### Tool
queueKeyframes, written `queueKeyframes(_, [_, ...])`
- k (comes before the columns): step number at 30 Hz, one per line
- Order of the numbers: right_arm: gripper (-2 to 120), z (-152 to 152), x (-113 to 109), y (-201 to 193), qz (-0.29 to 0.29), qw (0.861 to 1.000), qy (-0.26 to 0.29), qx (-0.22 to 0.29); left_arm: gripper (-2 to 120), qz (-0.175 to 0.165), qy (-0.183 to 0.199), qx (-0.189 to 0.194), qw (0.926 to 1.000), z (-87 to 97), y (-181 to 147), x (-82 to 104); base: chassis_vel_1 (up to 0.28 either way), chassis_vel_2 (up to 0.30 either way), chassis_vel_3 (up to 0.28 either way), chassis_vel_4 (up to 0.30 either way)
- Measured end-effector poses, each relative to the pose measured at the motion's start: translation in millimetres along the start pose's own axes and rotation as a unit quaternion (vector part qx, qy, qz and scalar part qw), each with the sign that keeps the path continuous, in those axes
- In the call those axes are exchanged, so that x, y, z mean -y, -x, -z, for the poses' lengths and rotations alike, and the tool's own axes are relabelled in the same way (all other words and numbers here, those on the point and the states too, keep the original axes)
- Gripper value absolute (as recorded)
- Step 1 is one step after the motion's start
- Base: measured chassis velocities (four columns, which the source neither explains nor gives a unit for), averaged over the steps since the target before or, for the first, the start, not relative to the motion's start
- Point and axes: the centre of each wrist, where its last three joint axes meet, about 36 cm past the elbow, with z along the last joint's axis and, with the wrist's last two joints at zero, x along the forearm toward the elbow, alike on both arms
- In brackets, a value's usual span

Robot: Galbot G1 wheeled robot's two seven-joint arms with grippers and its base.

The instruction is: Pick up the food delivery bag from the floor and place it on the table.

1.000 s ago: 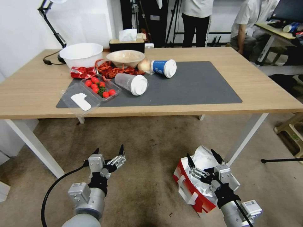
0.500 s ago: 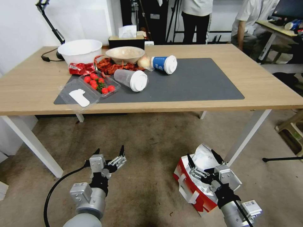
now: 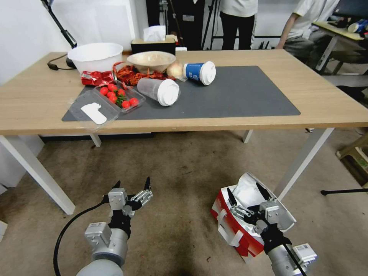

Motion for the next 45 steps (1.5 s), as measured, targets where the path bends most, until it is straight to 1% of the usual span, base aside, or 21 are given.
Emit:
queueKeyframes(14, [100,-1.1,0.5,0.1,0.000,1.000,-0.001,-0.001,100,0.002,0.000,-0.001,1.0000,-6.3,-0.3,0.2,0.000,0.000,0.000,0.000])
queueKeyframes(32, [100,-0.3,1.8,-1.6,-0.001,1.000,-0.004,-0.002,100,0.003,0.000,0.009,1.0000,-2.5,-3.4,1.9,0.000,0.000,0.000,0.000])
queueKeyframes(45, [100,-1.8,-1.5,-6.2,0.004,1.000,-0.008,-0.011,100,0.004,-0.002,0.012,0.9999,-1.7,-3.0,1.4,0.000,0.000,0.000,0.000])
